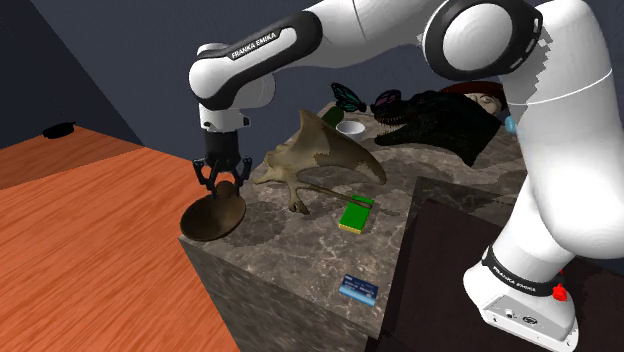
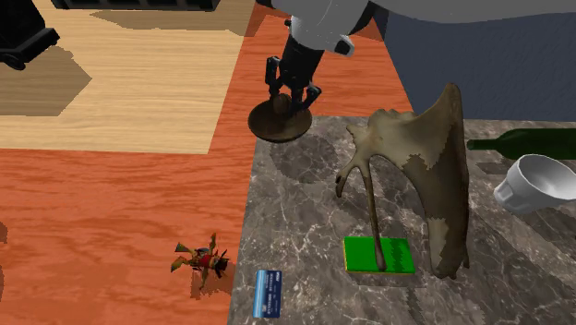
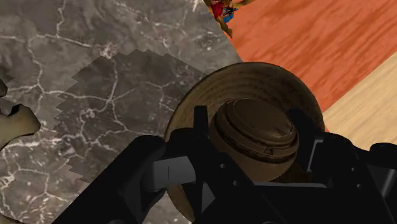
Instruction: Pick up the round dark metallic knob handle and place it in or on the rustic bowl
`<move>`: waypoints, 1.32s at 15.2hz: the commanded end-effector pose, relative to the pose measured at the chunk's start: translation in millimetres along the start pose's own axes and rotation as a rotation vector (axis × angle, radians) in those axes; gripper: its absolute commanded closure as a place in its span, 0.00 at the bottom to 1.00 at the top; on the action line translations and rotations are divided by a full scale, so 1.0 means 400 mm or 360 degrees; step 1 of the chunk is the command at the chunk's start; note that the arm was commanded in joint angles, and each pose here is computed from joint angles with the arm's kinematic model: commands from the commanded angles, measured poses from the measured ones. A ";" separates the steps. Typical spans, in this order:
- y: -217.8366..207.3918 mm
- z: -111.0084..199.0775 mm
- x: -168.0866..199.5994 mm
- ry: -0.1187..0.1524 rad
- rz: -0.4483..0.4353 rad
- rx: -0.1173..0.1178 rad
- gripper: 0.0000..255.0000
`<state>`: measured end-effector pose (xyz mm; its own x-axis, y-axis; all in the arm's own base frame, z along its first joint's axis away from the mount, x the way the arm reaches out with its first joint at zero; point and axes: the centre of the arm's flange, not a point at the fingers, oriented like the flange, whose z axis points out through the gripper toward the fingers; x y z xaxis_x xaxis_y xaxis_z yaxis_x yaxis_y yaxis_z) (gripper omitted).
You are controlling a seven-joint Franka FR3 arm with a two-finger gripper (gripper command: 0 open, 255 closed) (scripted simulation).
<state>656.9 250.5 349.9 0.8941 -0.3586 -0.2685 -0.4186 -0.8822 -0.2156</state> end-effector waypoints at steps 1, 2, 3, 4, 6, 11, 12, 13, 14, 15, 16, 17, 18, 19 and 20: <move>-0.044 0.001 0.043 0.0001 0.0001 -0.0001 1.00; -0.067 0.000 0.066 0.0001 0.0001 -0.0001 1.00; -0.091 -0.001 0.089 0.0001 0.0001 -0.0001 1.00; -0.107 -0.001 0.105 0.0001 0.0001 -0.0001 1.00; -0.102 0.024 0.112 0.0001 0.0001 -0.0001 1.00; -0.088 0.086 0.130 0.0001 0.0001 -0.0001 1.00; -0.085 0.098 0.133 0.0001 0.0001 -0.0001 1.00; -0.082 0.110 0.137 0.0001 0.0001 -0.0001 1.00; -0.079 0.123 0.140 0.0001 0.0001 -0.0001 1.00; -0.076 0.135 0.144 0.0001 0.0001 -0.0001 1.00; -0.072 0.155 0.150 0.0001 0.0001 -0.0001 1.00; -0.072 0.155 0.150 0.0001 0.0001 -0.0001 1.00; -0.072 0.155 0.150 0.0001 0.0001 -0.0001 1.00; -0.072 0.155 0.150 0.0001 0.0001 -0.0001 1.00; -0.072 0.155 0.150 0.0001 0.0001 -0.0001 1.00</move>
<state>712.6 273.3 282.1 0.8938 -0.3592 -0.2685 -0.4191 -0.8822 -0.2148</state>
